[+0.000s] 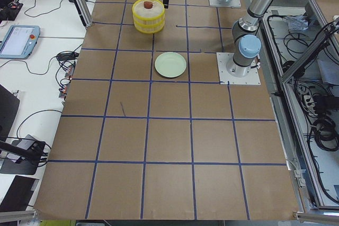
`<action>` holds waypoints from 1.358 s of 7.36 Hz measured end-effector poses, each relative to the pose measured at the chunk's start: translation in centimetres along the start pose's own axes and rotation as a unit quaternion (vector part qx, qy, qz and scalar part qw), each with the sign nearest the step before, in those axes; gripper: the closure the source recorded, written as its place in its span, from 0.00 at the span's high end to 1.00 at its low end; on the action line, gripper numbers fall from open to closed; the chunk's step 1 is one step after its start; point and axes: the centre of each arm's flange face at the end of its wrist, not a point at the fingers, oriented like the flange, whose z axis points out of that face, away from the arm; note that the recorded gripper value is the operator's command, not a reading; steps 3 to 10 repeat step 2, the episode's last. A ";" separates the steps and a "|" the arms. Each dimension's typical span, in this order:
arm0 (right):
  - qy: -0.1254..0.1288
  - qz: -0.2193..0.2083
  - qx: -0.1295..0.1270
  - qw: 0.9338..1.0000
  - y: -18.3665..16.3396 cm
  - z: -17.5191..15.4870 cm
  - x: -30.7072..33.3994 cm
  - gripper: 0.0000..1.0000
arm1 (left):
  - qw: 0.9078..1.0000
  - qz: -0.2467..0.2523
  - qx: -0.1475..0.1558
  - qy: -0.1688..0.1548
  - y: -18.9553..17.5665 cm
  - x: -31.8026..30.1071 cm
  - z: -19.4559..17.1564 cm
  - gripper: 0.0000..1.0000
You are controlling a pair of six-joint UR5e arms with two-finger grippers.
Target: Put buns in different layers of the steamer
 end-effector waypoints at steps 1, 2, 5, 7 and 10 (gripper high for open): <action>0.002 0.003 0.004 1.000 -0.1 0.0 0.0 1.00 | 1.000 0.000 0.000 -0.001 0.1 0.0 -0.1 1.00; 0.004 0.004 0.002 1.000 0.0 0.0 0.1 1.00 | 1.000 0.000 0.001 -0.002 0.2 0.0 -0.2 1.00; 0.004 0.004 0.002 1.000 0.0 0.0 0.1 1.00 | 1.000 0.000 0.001 -0.002 0.2 0.0 -0.2 1.00; 0.004 0.004 0.002 1.000 0.0 0.0 0.1 1.00 | 1.000 0.000 0.001 -0.002 0.2 0.0 -0.2 1.00; 0.004 0.004 0.002 1.000 0.0 0.0 0.1 1.00 | 1.000 0.000 0.001 -0.002 0.2 0.0 -0.2 1.00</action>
